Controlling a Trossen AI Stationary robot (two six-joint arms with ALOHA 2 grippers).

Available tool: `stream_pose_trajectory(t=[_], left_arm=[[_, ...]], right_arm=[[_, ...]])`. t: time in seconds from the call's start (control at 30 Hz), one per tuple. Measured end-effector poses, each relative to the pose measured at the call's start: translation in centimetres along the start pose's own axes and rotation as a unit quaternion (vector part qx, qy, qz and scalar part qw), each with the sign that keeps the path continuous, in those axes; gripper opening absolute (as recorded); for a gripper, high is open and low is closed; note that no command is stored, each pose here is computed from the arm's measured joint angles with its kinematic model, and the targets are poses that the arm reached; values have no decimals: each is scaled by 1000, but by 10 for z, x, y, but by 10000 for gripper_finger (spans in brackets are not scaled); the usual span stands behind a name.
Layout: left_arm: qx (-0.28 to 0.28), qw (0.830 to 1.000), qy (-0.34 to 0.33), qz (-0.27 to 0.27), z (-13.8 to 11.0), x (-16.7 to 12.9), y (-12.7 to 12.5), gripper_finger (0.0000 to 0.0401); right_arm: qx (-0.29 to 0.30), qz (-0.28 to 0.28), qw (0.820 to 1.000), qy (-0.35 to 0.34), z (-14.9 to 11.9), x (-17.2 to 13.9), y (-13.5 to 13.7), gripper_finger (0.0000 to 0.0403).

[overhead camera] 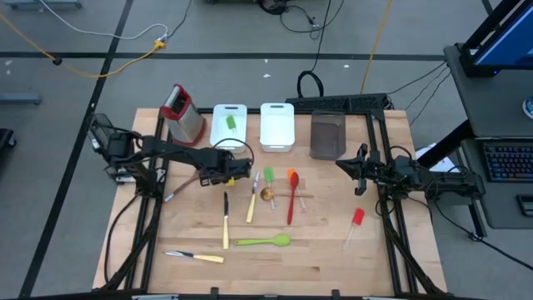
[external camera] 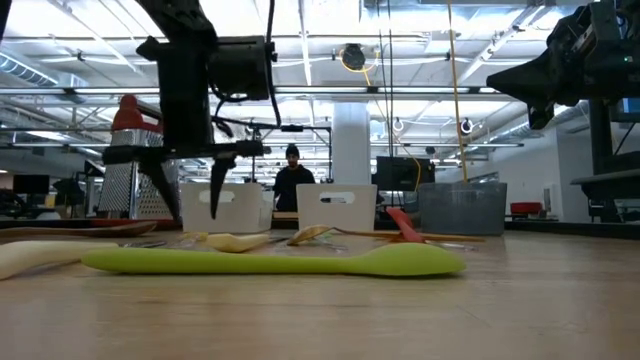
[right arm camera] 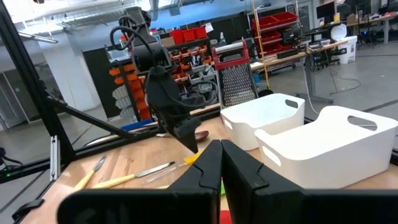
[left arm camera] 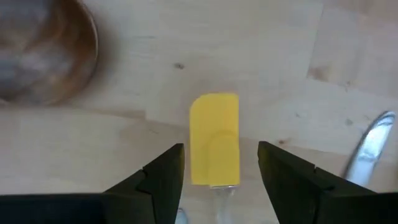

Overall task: Pick & Place Kitchen Items
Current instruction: Put the yellow spatula into the left white bin

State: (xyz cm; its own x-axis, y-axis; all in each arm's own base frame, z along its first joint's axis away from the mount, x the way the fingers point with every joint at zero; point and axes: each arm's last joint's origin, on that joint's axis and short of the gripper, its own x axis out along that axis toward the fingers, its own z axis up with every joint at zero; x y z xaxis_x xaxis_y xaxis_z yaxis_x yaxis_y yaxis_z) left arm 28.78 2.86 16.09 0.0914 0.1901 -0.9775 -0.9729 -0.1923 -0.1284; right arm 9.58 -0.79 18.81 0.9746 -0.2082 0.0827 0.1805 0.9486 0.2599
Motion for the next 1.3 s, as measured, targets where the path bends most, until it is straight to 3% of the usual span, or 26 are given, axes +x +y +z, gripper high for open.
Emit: stream_pose_trajectory(t=[0.5,0.6,0.83,0.93,1.3], left_arm=[[17,997,34,69,-3,49,-7,206],[23,997,36,68,-3,50,-8,176],[40,997,20,56,-2,48,-9,48],[42,998,15,48,-2,48,-10,19],[46,998,14,29,1,37,-9,17]], right_arm=[[0,0,1000,0,0,0,0,4],[0,0,1000,0,0,0,0,4],[0,0,1000,0,0,0,0,4],[0,0,1000,0,0,0,0,4],[0,0,1000,0,0,0,0,4]])
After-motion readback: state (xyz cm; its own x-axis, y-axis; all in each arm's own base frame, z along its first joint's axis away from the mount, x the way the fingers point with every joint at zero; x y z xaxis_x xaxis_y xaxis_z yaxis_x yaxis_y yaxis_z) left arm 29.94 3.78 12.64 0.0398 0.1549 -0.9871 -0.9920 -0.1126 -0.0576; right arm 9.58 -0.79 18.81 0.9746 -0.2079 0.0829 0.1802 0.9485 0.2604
